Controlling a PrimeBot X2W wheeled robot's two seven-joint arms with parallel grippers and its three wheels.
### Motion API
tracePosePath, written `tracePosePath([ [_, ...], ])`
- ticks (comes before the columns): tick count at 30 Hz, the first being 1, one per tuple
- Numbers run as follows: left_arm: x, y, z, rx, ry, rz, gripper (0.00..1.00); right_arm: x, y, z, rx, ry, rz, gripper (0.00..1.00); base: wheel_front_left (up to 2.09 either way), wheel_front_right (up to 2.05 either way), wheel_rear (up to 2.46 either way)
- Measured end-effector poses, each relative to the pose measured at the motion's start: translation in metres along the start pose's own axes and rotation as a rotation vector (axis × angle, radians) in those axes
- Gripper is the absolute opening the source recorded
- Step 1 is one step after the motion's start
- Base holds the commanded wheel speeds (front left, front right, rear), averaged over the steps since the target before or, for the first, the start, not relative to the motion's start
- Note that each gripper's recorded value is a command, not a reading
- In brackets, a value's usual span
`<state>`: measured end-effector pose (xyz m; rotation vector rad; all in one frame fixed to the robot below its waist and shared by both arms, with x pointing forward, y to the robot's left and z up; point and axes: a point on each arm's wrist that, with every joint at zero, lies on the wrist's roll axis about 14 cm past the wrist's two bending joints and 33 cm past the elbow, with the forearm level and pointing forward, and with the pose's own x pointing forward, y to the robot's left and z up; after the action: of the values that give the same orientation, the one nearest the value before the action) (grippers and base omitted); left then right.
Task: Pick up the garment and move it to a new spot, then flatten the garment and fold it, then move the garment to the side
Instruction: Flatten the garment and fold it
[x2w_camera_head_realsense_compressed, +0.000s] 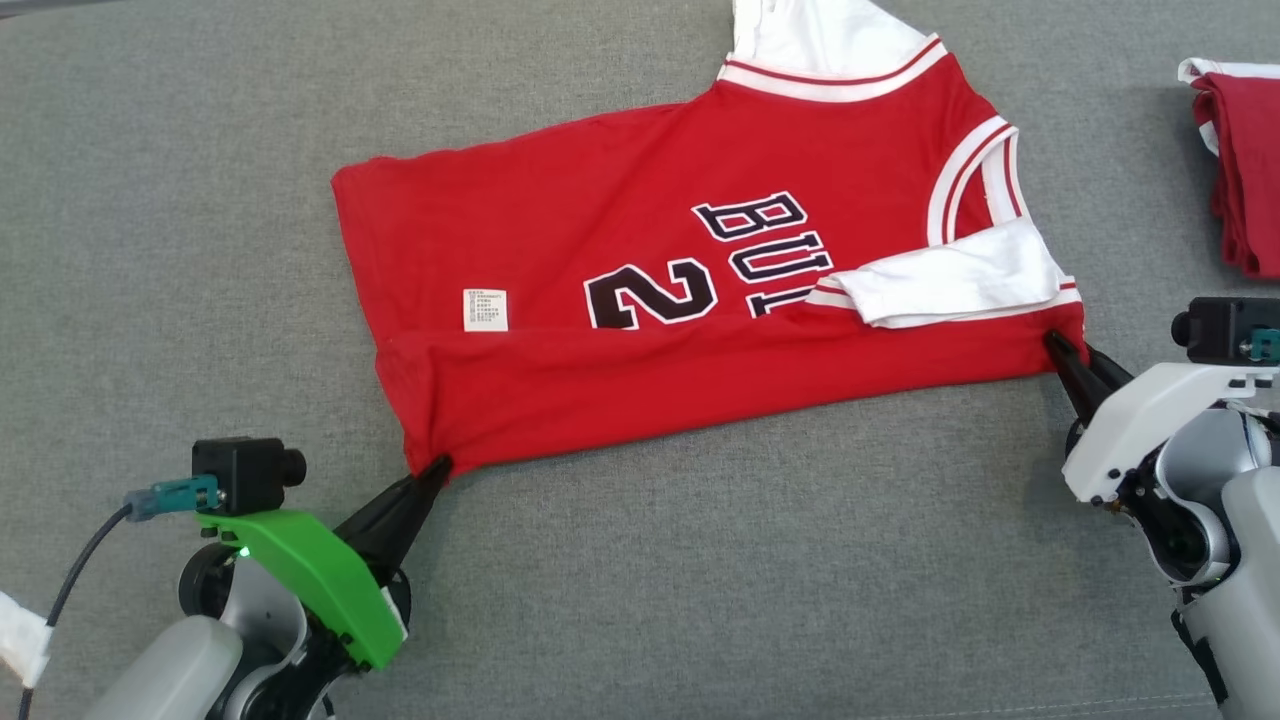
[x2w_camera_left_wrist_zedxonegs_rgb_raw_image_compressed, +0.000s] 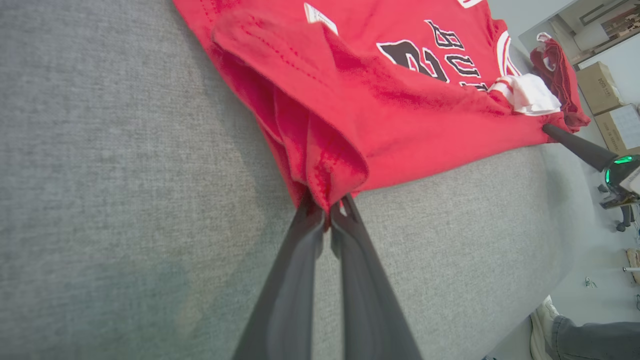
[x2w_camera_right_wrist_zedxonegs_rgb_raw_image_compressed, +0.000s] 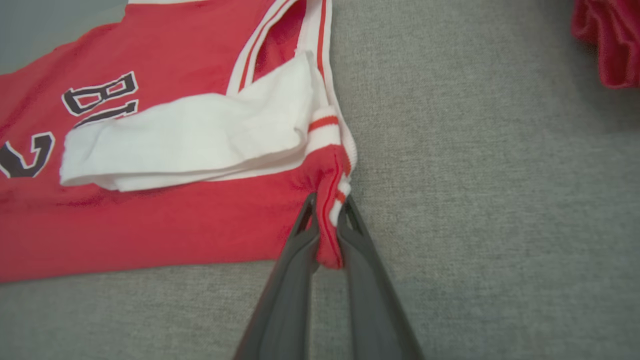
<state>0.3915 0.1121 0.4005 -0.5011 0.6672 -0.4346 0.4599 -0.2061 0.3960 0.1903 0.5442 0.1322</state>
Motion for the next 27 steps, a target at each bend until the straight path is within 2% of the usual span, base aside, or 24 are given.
tracePosePath([
  [2, -0.009, -0.003, 0.0, -0.012, 0.001, -0.023, 0.0, -0.005, 0.002, 0.005, 0.056, -0.003, 0.024, 0.0, 0.0, 0.0, 0.0],
  [7, -0.029, -0.009, -0.007, 0.002, 0.025, -0.057, 0.0, -0.027, -0.012, 0.012, 0.102, 0.02, 0.034, 0.0, 0.0, 0.0, 0.0],
  [12, -0.045, -0.021, -0.04, -0.053, 0.075, -0.085, 0.0, -0.059, -0.023, -0.016, 0.147, 0.109, 0.03, 0.0, 0.0, 0.0, 0.0],
  [17, -0.049, -0.023, -0.068, -0.119, 0.108, -0.07, 0.0, -0.072, -0.031, -0.042, 0.174, 0.168, -0.004, 0.0, 0.0, 0.0, 0.0],
  [18, -0.049, -0.023, -0.068, -0.119, 0.108, -0.07, 0.21, -0.072, -0.031, -0.042, 0.174, 0.168, -0.004, 0.0, 0.0, 0.0, 0.0],
  [19, -0.049, -0.021, -0.069, -0.119, 0.103, -0.058, 1.0, -0.073, -0.03, -0.047, 0.179, 0.184, -0.004, 0.0, 0.0, 0.0, 0.0],
  [20, -0.049, -0.02, -0.072, -0.121, 0.106, -0.048, 1.0, -0.073, -0.03, -0.05, 0.178, 0.191, -0.006, 0.0, 0.0, 0.0, 0.0],
  [21, -0.049, -0.021, -0.075, -0.113, 0.115, -0.045, 1.0, -0.072, -0.031, -0.052, 0.172, 0.194, -0.014, 0.37, 0.0, 0.0, 0.0],
  [22, -0.05, -0.021, -0.079, -0.101, 0.129, -0.041, 1.0, -0.072, -0.033, -0.051, 0.165, 0.194, -0.02, 1.0, 0.0, 0.0, 0.0],
  [25, -0.056, -0.016, -0.084, -0.07, 0.159, -0.005, 1.0, -0.07, -0.034, -0.05, 0.146, 0.212, -0.022, 1.0, 0.0, 0.0, 0.0],
  [27, -0.059, -0.011, -0.08, -0.046, 0.163, 0.018, 1.0, -0.069, -0.037, -0.044, 0.09, 0.226, -0.021, 1.0, 0.0, 0.0, 0.0],
])
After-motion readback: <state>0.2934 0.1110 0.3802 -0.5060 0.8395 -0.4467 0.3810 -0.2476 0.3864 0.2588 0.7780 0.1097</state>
